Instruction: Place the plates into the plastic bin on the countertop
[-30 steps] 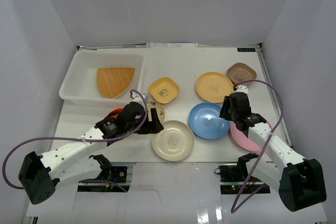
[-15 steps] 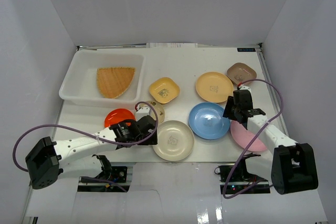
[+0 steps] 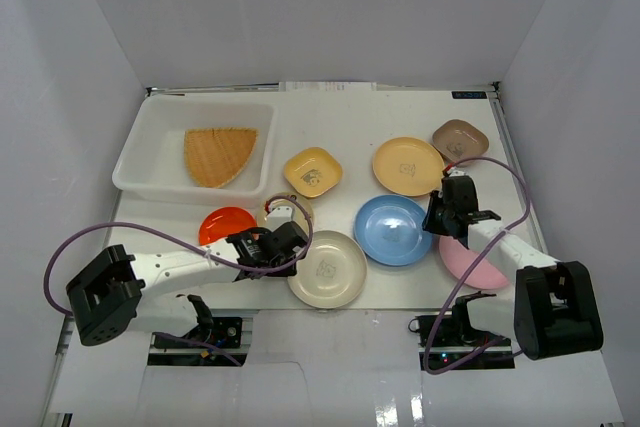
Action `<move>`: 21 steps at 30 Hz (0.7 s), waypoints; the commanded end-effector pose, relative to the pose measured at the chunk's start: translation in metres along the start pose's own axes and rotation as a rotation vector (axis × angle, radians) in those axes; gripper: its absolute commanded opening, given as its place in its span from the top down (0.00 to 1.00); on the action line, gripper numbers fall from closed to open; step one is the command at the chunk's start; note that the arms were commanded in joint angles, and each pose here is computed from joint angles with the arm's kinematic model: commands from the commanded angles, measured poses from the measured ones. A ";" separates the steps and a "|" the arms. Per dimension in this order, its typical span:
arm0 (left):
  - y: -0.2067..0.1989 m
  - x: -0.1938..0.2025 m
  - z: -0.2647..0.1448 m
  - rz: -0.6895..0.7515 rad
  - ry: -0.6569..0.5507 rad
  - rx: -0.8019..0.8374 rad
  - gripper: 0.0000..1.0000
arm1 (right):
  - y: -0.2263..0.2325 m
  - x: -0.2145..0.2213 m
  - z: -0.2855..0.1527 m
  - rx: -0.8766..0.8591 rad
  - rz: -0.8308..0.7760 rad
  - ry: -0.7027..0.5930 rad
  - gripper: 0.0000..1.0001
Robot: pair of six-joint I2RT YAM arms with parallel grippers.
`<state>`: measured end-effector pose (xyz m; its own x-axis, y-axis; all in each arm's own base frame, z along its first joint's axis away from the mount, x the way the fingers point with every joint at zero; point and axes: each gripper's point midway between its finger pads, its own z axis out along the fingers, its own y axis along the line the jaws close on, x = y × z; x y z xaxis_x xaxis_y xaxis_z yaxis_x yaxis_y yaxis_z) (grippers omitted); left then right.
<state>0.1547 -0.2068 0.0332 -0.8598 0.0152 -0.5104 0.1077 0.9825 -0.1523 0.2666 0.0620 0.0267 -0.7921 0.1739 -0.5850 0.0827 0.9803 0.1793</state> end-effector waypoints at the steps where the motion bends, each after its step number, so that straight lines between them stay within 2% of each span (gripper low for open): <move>1: 0.000 -0.004 0.001 0.000 -0.037 0.004 0.60 | 0.008 -0.005 -0.003 -0.053 0.010 -0.038 0.74; 2: 0.001 -0.004 0.001 0.000 -0.036 0.003 0.65 | 0.010 -0.003 -0.004 -0.066 0.011 -0.036 0.79; 5: 0.006 0.000 0.001 0.004 -0.028 -0.009 0.73 | 0.011 -0.003 -0.008 -0.079 0.020 -0.053 0.86; 6: 0.007 0.001 0.001 0.001 -0.026 -0.012 0.81 | 0.011 -0.001 -0.009 -0.080 0.021 -0.051 0.90; 7: 0.007 0.002 0.000 0.004 -0.022 -0.014 0.86 | 0.012 -0.002 -0.012 -0.089 0.024 -0.064 0.92; 8: 0.009 0.002 -0.001 0.003 -0.020 -0.019 0.90 | 0.014 -0.002 -0.014 -0.102 0.027 -0.066 0.92; 9: 0.010 0.002 -0.003 0.000 -0.020 -0.019 1.00 | 0.015 0.000 -0.016 -0.108 0.033 -0.068 0.92; 14: 0.000 -0.012 -0.024 -0.030 -0.060 0.060 1.00 | 0.029 -0.023 -0.043 -0.181 0.045 -0.171 0.92; 18: -0.020 -0.051 -0.075 -0.073 -0.191 0.222 1.00 | 0.034 -0.048 -0.072 -0.203 0.061 -0.272 0.92; 21: -0.008 -0.081 -0.106 -0.095 -0.294 0.185 1.00 | 0.032 -0.078 -0.102 -0.184 0.084 -0.394 0.92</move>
<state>0.1567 -0.2010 0.1116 -0.7760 -0.0899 -0.6243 0.1442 0.9383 -0.3144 0.2550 0.0746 0.1050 -0.6145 0.2611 -0.7444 0.0000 0.9436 0.3310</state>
